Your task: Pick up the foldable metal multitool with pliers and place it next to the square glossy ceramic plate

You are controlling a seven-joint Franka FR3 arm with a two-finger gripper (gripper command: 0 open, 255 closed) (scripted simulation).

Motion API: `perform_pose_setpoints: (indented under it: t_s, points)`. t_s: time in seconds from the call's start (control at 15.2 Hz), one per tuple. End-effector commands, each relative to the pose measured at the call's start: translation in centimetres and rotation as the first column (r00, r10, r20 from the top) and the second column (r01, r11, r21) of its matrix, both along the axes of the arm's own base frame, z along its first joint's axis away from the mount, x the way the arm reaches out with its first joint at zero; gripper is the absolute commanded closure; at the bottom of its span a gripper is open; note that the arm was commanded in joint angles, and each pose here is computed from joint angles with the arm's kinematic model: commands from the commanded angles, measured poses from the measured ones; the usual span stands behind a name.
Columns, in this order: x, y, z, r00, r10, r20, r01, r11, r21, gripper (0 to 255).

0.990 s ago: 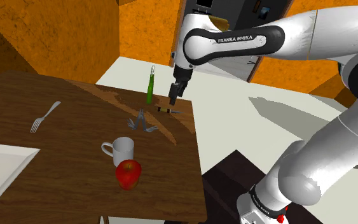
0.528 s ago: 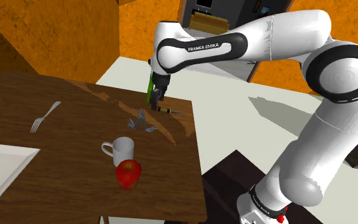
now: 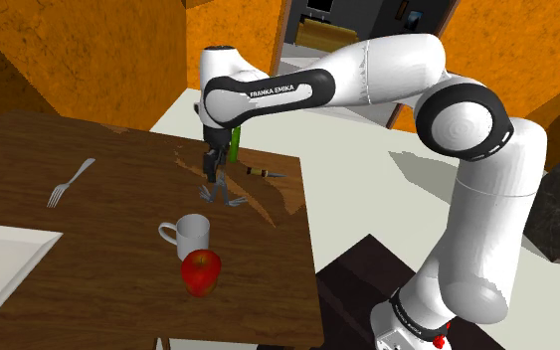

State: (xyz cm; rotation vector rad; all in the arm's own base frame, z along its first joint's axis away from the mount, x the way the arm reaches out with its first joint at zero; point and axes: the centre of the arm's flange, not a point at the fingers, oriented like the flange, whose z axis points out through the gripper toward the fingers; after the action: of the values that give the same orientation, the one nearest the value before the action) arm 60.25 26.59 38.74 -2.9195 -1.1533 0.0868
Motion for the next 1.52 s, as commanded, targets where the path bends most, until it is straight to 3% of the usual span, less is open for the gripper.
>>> perform_pose_setpoints:
  t_s: [0.0,0.33,0.86,0.92,1.45]
  points:
    - [0.2,0.2,-0.9,1.000,0.005,0.000,-0.005,1.000,-0.001,0]
    - [0.1,0.2,-3.8,1.000,0.005,0.000,-0.005,1.000,-0.001,0]
    - [0.1,0.2,-3.8,1.000,0.005,0.000,-0.005,1.000,-0.001,0]
    - [0.1,0.2,-3.8,1.000,0.005,0.000,-0.005,1.000,-0.001,255]
    - [0.1,0.2,-3.8,1.000,0.005,0.000,-0.005,1.000,-0.001,255]
